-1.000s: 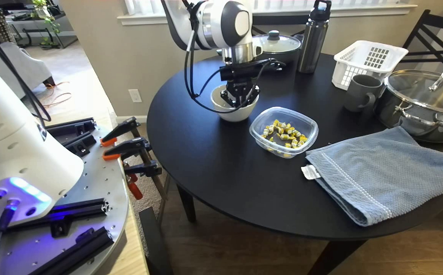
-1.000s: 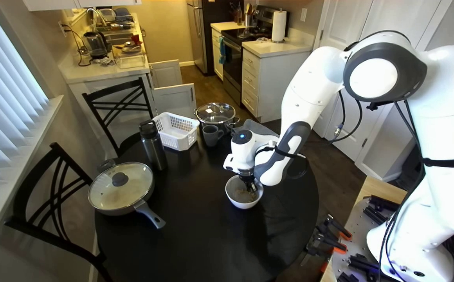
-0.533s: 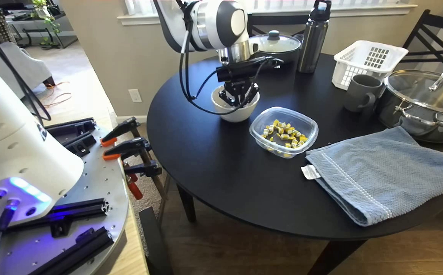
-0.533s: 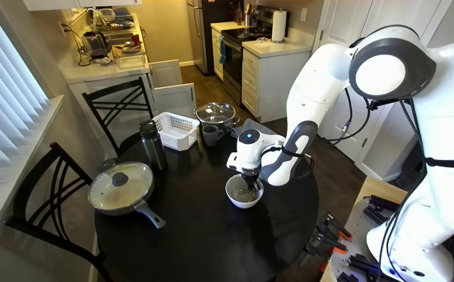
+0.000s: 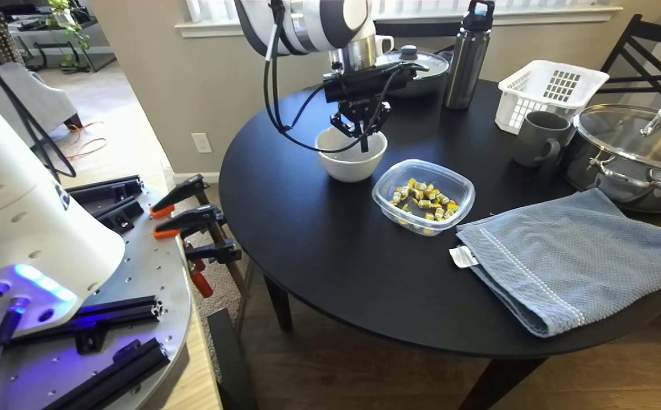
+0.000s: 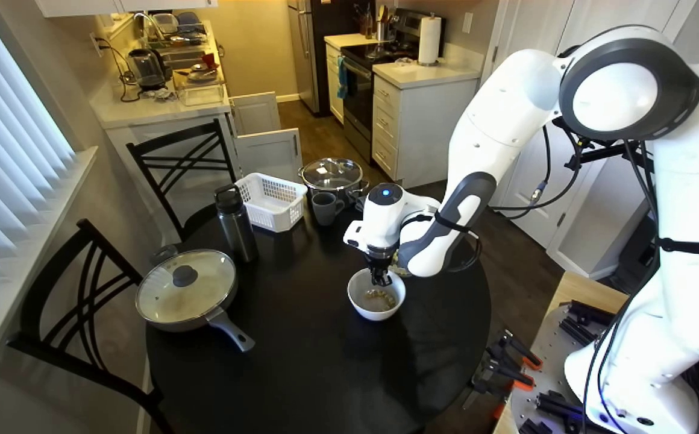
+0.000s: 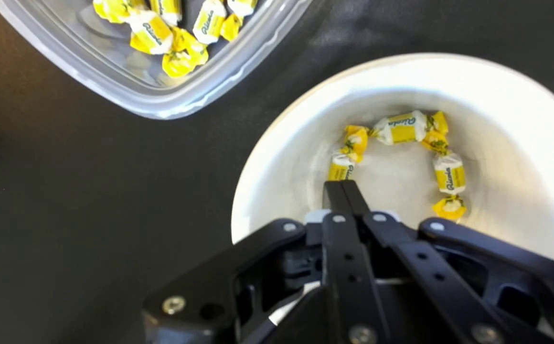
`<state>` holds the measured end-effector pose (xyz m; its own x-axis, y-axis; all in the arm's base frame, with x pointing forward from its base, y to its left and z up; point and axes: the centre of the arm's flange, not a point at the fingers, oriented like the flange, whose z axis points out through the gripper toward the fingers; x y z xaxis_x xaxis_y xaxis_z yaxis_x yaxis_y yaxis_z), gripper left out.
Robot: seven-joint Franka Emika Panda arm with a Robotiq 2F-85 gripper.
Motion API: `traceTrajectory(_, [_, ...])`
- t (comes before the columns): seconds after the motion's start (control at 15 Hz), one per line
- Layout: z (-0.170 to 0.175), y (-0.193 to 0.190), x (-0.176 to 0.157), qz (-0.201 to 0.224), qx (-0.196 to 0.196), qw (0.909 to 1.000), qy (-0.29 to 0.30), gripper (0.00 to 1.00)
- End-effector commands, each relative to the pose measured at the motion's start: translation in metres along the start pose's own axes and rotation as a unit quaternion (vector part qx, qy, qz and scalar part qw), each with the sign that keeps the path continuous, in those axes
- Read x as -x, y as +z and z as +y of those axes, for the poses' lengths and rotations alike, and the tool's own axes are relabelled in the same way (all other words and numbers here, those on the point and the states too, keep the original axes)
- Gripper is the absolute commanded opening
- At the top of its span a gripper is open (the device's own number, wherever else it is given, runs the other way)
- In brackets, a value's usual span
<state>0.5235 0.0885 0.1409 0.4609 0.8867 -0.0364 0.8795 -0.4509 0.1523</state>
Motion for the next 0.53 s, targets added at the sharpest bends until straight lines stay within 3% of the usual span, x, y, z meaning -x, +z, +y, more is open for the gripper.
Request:
traceTrajectory(0.0, [-0.003, -0.015, 0.005, 0.018, -0.008, 0.9998, 0.01, 0.0])
traceTrajectory(0.07, [-0.004, -0.014, 0.004, 0.015, -0.01, 0.9998, 0.01, 0.03])
traceTrajectory(0.13, [-0.005, -0.012, 0.004, 0.011, -0.012, 0.9998, 0.01, 0.28])
traceTrajectory(0.27, [-0.009, -0.006, 0.005, 0.003, -0.016, 0.9998, 0.005, 0.31])
traceTrajectory(0.47, [-0.018, 0.005, 0.005, -0.009, -0.022, 0.9997, -0.001, 0.49])
